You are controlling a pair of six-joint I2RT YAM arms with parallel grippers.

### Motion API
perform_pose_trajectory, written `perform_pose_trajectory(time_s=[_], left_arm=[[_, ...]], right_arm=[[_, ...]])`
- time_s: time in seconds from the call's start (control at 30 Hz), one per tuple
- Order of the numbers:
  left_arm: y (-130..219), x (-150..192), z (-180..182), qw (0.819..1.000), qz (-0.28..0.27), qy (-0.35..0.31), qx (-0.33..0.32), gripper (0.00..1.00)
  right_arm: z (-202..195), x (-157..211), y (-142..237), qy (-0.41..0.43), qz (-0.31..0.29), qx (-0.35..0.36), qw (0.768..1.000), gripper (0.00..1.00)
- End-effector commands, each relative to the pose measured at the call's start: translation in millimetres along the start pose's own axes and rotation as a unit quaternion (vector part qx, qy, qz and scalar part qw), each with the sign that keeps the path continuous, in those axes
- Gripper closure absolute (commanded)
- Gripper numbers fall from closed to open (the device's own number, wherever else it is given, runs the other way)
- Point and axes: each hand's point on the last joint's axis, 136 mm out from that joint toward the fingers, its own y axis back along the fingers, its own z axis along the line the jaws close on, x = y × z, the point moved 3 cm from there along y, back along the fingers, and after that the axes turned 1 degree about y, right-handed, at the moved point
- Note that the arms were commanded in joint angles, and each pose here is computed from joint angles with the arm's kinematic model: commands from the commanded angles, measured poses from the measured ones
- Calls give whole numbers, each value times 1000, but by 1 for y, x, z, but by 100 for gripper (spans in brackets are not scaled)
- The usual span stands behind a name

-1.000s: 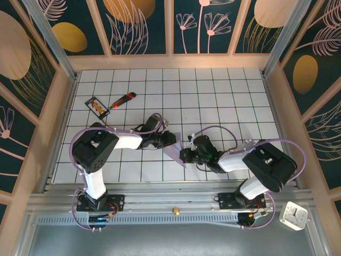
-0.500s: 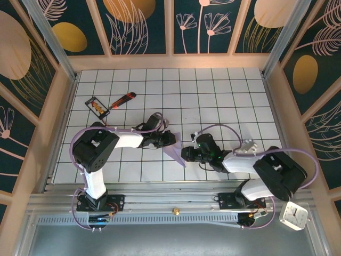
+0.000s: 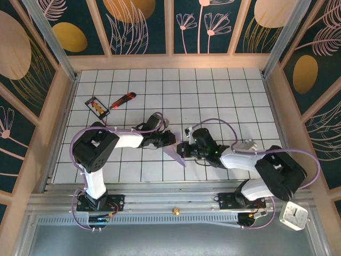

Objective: Fold a paper plane with a square sheet of paper (pick it up from the middle)
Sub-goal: Fourth fold the wing at the center of the table.

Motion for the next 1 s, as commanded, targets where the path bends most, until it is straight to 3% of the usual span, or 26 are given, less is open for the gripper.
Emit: perform_pose_trajectory(time_s=[0.0,0.53,0.97], left_arm=[[-9,16,49,996,19,19,-90,81],[-8,15,49,995,17,15,-92,81],[-8,15,50,995,17,14,-93,81]], right_arm=[[-1,0,-8,9,7,3,1000,94],[-31,34,-8,-14,44,34,998,96],[-11,22,-5,3,37,4,999,95]])
